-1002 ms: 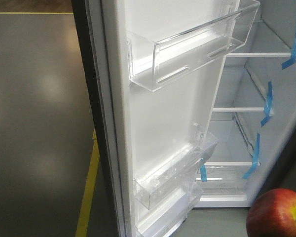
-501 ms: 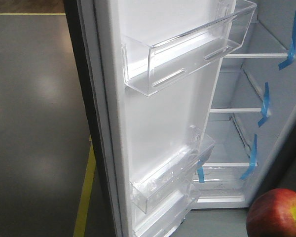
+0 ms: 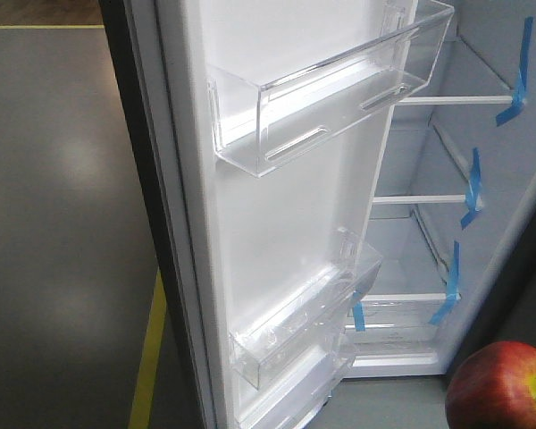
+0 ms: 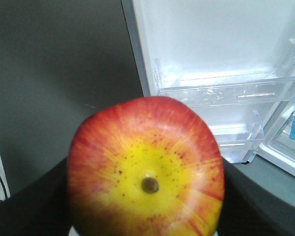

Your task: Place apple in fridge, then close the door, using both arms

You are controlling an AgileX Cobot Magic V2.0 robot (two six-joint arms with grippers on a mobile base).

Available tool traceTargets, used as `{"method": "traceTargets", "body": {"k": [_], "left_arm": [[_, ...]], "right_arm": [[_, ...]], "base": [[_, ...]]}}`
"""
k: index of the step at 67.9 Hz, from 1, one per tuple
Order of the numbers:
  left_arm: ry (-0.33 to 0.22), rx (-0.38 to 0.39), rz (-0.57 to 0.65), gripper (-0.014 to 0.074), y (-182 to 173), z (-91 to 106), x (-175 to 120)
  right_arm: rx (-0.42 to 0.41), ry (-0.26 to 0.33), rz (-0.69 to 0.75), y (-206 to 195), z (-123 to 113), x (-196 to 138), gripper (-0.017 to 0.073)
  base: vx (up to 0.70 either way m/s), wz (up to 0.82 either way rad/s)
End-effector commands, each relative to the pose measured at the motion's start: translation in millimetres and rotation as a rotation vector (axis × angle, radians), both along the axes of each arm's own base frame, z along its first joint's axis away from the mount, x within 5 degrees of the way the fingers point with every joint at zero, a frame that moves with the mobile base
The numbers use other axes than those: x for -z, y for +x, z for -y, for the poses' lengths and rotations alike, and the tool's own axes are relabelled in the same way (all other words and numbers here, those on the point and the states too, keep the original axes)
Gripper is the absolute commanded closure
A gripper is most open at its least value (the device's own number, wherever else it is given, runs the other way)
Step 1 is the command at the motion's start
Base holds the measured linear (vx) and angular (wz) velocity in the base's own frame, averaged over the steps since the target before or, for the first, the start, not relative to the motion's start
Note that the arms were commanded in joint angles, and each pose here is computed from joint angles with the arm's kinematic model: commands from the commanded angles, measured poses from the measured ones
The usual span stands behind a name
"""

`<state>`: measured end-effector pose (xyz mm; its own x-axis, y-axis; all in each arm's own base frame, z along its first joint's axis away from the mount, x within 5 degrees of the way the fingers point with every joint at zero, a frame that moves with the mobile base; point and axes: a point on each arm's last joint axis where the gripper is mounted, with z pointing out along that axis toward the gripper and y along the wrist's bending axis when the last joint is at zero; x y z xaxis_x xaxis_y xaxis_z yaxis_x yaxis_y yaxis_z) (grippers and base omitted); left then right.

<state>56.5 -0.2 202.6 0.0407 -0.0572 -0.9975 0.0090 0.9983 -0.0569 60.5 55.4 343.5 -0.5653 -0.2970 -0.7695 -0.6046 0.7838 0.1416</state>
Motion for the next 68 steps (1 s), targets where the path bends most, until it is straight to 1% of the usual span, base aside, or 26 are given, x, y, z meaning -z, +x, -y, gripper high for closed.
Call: {"method": "traceTargets", "body": {"k": [1,54,64,68], "left_arm": [[-0.012,0.010,0.063,0.0599,-0.4,0.8,1.9],[-0.012,0.010,0.063,0.0599,-0.4,0.8,1.9],[-0.012,0.010,0.063,0.0599,-0.4,0.8,1.9],[-0.012,0.010,0.063,0.0599,-0.4,0.8,1.9]], "right_arm": [[0.007,0.058,0.067,2.5,-1.9,-12.5,0.0347],[0.008,0.059,0.067,2.5,-1.9,-12.6,0.0347],[0.019,0.082,0.120,5.6,-2.3,-16.7,0.0347],[0.034,0.084,0.166,8.6,-1.4,-19.6,0.0347]], "base": [[0.01,-0.03],[0.00,0.00],[0.00,0.00],[0.00,0.00]]}}
